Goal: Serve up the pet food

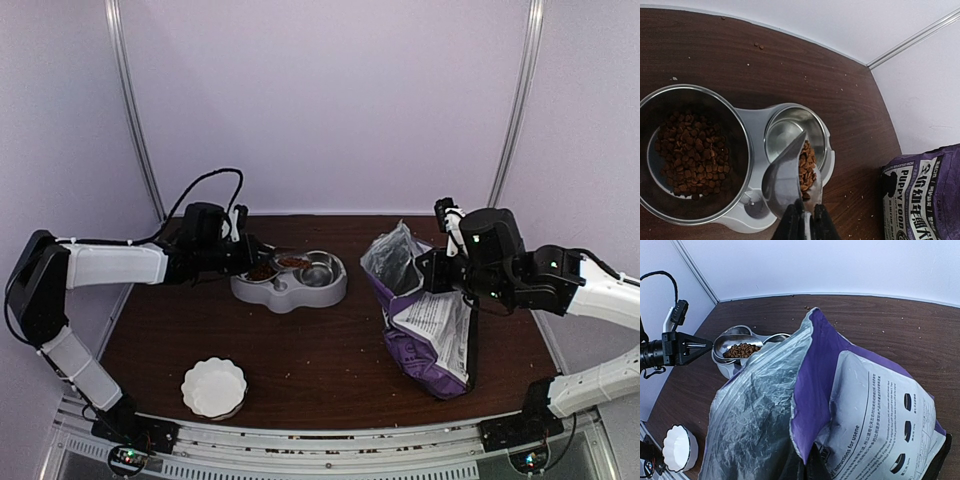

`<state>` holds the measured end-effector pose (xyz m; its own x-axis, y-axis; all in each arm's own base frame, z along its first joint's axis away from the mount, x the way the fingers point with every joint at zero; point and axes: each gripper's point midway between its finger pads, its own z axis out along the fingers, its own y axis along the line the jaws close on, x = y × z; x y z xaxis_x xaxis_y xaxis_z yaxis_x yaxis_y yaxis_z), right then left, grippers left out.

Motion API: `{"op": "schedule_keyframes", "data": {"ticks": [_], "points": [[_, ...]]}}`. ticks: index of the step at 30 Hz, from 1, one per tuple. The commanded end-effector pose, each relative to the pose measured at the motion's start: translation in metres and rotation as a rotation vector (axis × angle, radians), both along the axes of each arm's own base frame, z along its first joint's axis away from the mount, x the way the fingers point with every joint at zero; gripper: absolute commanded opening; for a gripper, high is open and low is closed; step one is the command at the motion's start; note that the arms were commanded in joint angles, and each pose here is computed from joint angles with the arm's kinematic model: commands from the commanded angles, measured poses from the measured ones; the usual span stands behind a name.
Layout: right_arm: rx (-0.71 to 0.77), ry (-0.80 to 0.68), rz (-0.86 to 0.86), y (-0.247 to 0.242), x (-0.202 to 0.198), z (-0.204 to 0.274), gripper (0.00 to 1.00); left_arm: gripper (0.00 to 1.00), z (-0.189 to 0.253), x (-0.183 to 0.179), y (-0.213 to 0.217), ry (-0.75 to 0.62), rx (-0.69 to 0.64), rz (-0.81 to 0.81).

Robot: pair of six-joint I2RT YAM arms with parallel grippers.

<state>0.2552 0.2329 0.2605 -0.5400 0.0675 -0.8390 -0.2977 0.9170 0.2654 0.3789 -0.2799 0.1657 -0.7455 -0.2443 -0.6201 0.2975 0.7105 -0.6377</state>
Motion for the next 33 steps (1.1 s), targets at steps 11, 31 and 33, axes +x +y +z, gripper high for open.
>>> {"op": "schedule_keyframes", "data": {"ticks": [11,31,33], "points": [[-0.019,0.014,-0.015,-0.003,0.003,-0.009,0.0,0.0,0.005,0.014,-0.004,-0.045,0.101,-0.032],[-0.025,0.021,-0.014,-0.003,0.003,-0.011,0.0,0.0,0.022,0.009,-0.021,-0.154,0.413,-0.084],[-0.026,0.022,-0.013,-0.003,0.003,-0.012,0.0,0.0,0.022,0.007,-0.023,-0.16,0.443,-0.091]]}}
